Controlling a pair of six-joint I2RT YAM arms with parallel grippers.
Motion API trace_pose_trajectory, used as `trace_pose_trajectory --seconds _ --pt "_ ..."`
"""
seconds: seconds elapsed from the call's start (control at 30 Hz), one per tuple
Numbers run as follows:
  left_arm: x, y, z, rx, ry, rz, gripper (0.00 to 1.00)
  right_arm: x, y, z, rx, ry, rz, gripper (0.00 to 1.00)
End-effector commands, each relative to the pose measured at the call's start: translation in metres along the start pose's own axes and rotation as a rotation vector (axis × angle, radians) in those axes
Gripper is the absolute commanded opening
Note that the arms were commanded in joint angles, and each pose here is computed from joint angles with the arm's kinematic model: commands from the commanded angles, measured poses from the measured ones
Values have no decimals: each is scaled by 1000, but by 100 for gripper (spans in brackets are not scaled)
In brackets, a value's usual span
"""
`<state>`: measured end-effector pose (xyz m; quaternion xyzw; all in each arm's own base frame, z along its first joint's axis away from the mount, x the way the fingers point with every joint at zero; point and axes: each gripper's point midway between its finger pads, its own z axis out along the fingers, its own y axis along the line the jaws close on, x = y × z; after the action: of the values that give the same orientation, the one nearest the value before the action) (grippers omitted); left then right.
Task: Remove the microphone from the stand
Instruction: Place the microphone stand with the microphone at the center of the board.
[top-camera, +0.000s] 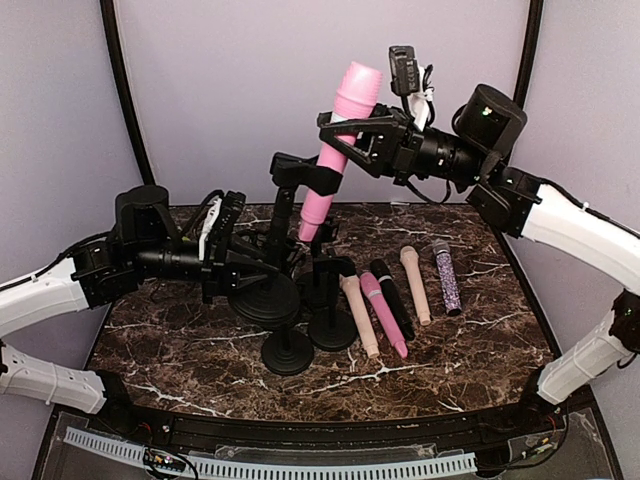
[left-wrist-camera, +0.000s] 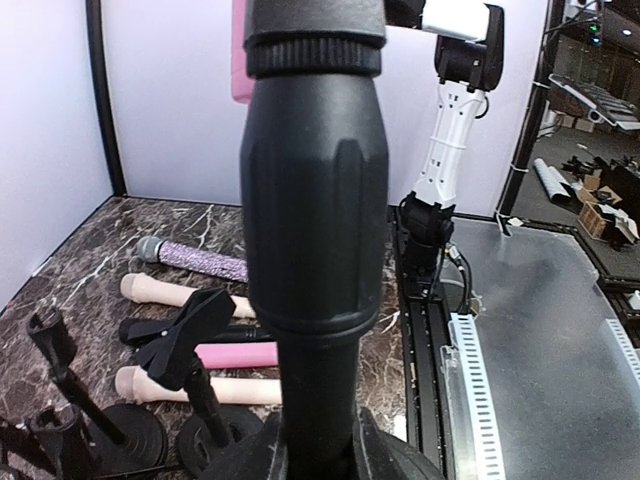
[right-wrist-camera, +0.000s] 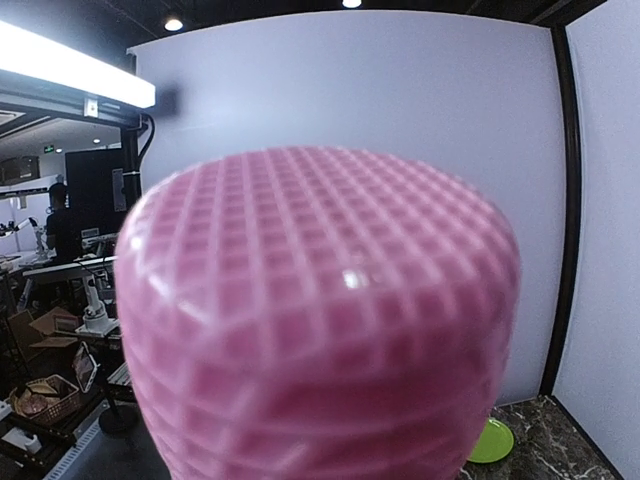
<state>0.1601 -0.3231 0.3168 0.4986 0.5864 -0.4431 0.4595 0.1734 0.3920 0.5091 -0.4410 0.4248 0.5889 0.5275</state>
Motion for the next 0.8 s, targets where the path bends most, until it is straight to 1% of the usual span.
trace_pose_trajectory --seconds 0.0,0.03,0.07,0.1,0.13,0.17,0.2,0.23,0.27,0.3,0.33,0.37,0.4,0.43,0.47,0.5,0.53,0.57,0.6,0.63,0.67,0.7,0.73,0.77 --pt "-24 15 -21 -170 -84 97 0 8 -21 21 121 -13 -15 18" --pt "-26 15 -27 -195 -95 103 0 12 -23 27 144 -1 -26 17" --pt "-17 22 -29 -241 -82 95 0 20 -23 39 157 21 -34 16" --pt "-19 23 -36 -269 -97 103 0 23 -26 44 178 28 -40 16" --pt "-7 29 -38 -309 -80 93 0 33 -27 54 188 47 -39 15" --pt "-8 29 -44 -332 -96 100 0 40 -29 61 201 61 -39 14" --pt "6 36 -45 -377 -74 90 0 41 -30 68 206 61 -41 13" --pt "7 37 -51 -401 -86 96 0 46 -31 74 212 68 -41 13" --pt "20 44 -53 -445 -65 86 0 51 -33 80 218 74 -38 13" --pt "21 49 -59 -491 -75 91 0 55 -33 86 221 77 -39 13" --pt "34 52 -60 -513 -55 84 0 60 -35 92 227 84 -38 12" --pt "34 56 -67 -557 -71 88 0 66 -36 97 232 91 -38 12" --pt "47 59 -68 -579 -55 79 0 72 -39 102 238 99 -35 12" --pt "44 62 -75 -617 -85 86 0 78 -41 105 241 105 -32 11" --pt "57 66 -76 -643 -70 78 0 83 -43 108 243 107 -29 11" --pt "64 71 -82 -688 -80 79 0 90 -45 111 246 112 -24 11" --pt "63 73 -84 -708 -102 87 0 97 -47 113 246 116 -20 11" --pt "77 76 -86 -733 -84 80 0 104 -49 115 246 120 -16 11" --pt "75 78 -87 -746 -111 87 0 110 -50 117 244 124 -12 11" --pt "90 80 -86 -756 -94 83 0 118 -52 118 244 129 -7 11" --pt "89 81 -87 -763 -117 88 0 124 -54 119 245 132 -1 11" --pt "101 83 -86 -773 -101 81 0 131 -55 121 245 135 4 10" --pt "101 84 -86 -780 -118 84 0 136 -56 121 248 138 5 10" --pt "111 86 -86 -793 -103 79 0 142 -57 122 255 141 5 10"
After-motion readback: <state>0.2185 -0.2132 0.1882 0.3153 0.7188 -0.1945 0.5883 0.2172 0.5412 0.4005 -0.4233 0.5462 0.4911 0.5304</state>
